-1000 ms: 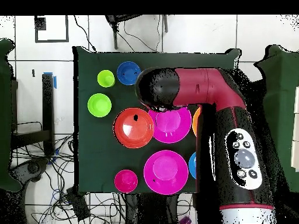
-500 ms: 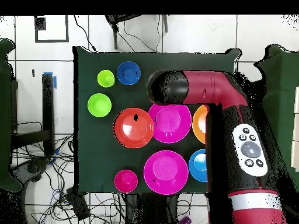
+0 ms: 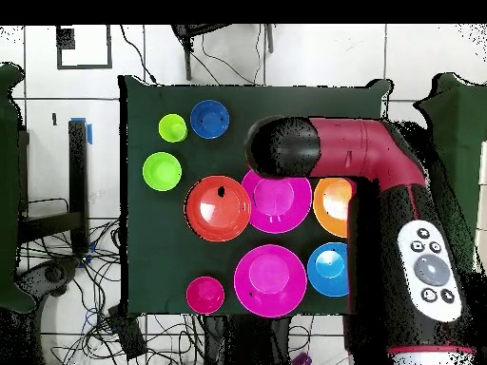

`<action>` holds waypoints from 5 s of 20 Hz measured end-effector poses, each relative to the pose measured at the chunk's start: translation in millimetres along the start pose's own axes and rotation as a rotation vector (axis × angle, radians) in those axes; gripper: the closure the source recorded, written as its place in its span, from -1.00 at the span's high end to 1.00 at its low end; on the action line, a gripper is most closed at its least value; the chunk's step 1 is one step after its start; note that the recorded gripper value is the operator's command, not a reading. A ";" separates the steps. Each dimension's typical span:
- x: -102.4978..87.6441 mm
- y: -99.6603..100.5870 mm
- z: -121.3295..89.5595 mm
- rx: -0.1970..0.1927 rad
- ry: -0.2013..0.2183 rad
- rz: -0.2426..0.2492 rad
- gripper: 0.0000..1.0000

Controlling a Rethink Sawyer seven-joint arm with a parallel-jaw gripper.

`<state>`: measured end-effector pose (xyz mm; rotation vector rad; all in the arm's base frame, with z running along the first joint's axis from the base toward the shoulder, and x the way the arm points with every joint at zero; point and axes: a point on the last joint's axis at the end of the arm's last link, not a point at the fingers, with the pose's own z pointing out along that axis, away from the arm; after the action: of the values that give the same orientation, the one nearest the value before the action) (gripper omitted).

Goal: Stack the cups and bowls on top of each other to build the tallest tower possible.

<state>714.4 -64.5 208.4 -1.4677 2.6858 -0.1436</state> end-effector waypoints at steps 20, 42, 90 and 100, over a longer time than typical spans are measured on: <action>25.9 -9.1 3.5 0.055 -0.043 0.011 1.00; 23.6 0.7 24.8 0.080 -0.014 -0.058 1.00; -46.9 17.9 18.4 0.129 0.010 -0.144 1.00; -28.4 8.4 11.0 0.098 0.015 -0.079 1.00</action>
<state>723.8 -36.6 197.1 -1.5499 2.5923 -0.2883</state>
